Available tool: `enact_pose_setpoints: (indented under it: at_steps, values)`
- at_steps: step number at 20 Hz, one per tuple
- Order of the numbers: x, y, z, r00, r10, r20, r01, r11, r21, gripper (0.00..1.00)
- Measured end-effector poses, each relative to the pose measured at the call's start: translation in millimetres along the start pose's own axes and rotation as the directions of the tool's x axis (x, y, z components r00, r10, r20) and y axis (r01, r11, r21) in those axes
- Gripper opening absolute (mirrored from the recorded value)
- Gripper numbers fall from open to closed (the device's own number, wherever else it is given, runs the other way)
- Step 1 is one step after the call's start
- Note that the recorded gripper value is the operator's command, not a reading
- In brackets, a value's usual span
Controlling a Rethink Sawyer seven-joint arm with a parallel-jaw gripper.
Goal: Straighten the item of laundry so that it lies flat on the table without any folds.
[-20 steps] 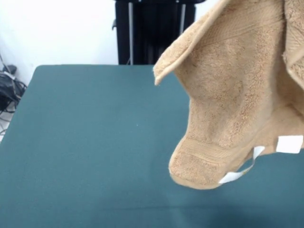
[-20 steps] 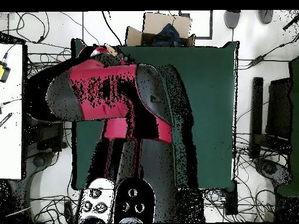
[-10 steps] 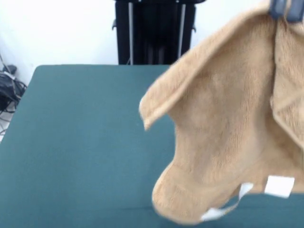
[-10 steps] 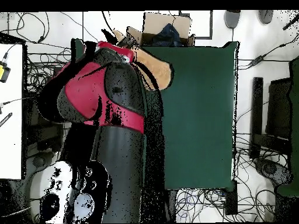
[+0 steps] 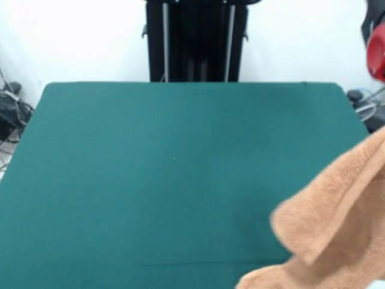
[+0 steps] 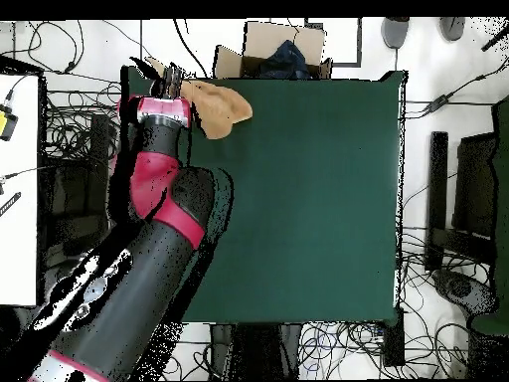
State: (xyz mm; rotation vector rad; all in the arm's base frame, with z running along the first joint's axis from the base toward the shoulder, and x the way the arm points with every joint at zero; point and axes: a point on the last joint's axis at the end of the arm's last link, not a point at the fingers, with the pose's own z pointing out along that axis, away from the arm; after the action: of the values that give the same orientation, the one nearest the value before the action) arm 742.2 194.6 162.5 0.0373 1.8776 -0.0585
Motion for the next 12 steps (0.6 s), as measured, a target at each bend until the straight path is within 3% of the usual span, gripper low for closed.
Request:
enact_pose_setpoints:
  at_steps: [5, 9, 12]
  values:
    - [32.3, -28.1, -5.3, 0.997, 0.025, 0.079, -0.024, 1.0, -0.011, 0.0]
    - [51.0, -64.6, -12.1, 0.999, 0.006, 0.05, -0.008, 1.0, 0.028, 0.0]
    - [64.8, -106.6, -17.3, 1.0, -0.027, 0.0, 0.027, 0.998, 0.06, 0.0]
